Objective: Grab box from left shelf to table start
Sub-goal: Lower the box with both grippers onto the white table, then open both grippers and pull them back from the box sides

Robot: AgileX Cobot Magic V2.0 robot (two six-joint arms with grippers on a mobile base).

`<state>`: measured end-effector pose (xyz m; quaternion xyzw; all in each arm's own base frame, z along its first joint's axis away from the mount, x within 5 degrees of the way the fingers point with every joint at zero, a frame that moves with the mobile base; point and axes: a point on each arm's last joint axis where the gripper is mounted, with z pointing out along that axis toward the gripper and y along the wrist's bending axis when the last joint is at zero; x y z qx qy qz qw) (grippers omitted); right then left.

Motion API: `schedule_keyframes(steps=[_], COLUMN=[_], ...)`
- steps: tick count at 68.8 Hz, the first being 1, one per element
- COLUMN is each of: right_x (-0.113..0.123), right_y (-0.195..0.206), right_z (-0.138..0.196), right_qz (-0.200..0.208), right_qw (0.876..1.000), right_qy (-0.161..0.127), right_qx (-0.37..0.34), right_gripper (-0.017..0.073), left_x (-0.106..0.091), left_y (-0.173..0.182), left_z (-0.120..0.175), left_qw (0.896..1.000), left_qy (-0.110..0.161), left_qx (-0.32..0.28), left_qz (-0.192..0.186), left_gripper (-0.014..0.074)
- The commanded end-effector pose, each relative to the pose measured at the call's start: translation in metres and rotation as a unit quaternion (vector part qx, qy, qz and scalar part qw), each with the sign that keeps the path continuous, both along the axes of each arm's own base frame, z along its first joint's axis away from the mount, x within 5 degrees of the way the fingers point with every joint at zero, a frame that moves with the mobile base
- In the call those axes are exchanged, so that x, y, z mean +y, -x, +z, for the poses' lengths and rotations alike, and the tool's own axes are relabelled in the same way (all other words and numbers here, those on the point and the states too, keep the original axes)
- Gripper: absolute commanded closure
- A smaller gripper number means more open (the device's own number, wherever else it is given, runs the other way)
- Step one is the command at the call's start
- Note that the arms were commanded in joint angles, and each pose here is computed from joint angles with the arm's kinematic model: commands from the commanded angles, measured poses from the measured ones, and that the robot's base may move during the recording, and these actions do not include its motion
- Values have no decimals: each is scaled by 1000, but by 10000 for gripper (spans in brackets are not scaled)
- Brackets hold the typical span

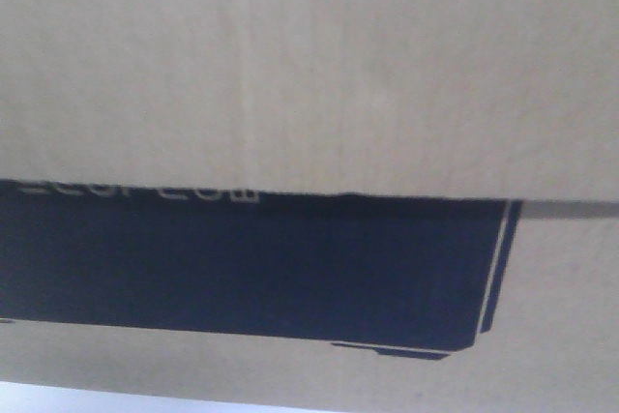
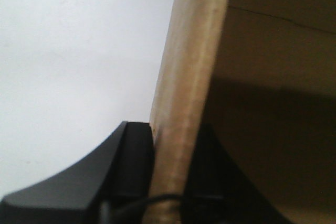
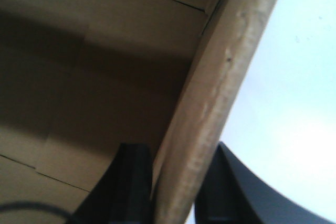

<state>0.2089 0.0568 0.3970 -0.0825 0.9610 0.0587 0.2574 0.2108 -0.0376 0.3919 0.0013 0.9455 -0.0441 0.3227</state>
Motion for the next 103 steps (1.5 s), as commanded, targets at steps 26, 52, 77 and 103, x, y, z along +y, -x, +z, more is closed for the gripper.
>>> schedule_keyframes(steps=[26,52,77,103], right_x=[9,11,3,-5], right_y=[-72,-93,-90,-73], right_z=[-31,-52,-25,6], right_qz=[3,6,-8,-45], right_qw=[998,997,993,991], right_qy=[50,72,111,104], right_qx=[-32,-17,-23,-74], right_gripper=[503,500,35,-71], left_x=[-18,-25,-25,-21], left_y=[-63,-83,-81,-65], left_z=[-23,-49,-50,-18], left_qw=[999,999,999,999], left_qy=[-3,9,7,10], left_qx=[-26,23,35,-14], left_qz=[-41,-40,-42,-42], left_gripper=[687,682,83,26])
